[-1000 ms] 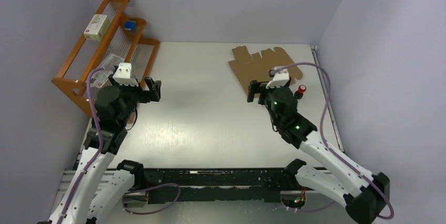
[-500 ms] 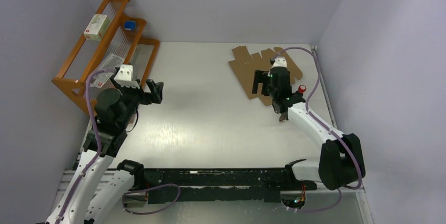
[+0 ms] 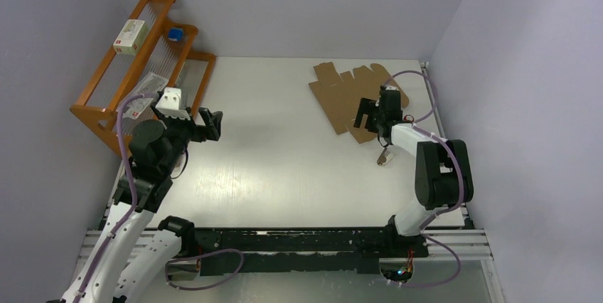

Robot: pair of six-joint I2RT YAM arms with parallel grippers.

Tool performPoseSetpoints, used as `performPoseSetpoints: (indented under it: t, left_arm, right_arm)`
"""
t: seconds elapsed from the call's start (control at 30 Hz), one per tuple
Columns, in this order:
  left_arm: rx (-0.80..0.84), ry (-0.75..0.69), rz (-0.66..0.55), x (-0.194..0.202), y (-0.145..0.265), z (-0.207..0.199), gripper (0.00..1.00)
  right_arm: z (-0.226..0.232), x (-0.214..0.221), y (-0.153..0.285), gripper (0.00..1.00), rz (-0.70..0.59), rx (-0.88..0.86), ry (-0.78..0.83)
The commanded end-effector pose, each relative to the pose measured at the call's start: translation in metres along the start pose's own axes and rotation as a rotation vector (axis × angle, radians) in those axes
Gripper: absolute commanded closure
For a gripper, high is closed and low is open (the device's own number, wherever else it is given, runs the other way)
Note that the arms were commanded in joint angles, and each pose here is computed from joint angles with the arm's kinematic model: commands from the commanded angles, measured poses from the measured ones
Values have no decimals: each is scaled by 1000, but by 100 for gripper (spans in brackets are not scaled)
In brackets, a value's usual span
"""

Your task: Fold the paper box

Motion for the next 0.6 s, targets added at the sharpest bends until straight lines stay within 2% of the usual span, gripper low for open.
performPoseSetpoints:
  t: [0.0,0.17,0.4,0.57]
  left_arm:
    - [39,-13,-26,-4,-2,-6,3]
    - [43,-15,-26,-4,-2,-7,3]
    - [44,-15,-27,-4,-3,-7,2]
    - [42,-16,-32,-5,-1,-7,3]
  right_arm:
    - [-2,-25,-9,6,-65,-15,7]
    - [-2,-13,-21,9,6,-29,3]
    - [-8,0,-25,10,42,2,1]
    - [0,15,-25,10,83,-41,-1]
Point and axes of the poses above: each gripper's point midway between its finger pads, its own y axis back along the fingers, its own z axis along the line the jaws close on, x = y × z, the point moved 2 cm from there along y, back along the fingers, and after that the axes turned 1 degree about -y, right-handed, at the moved point
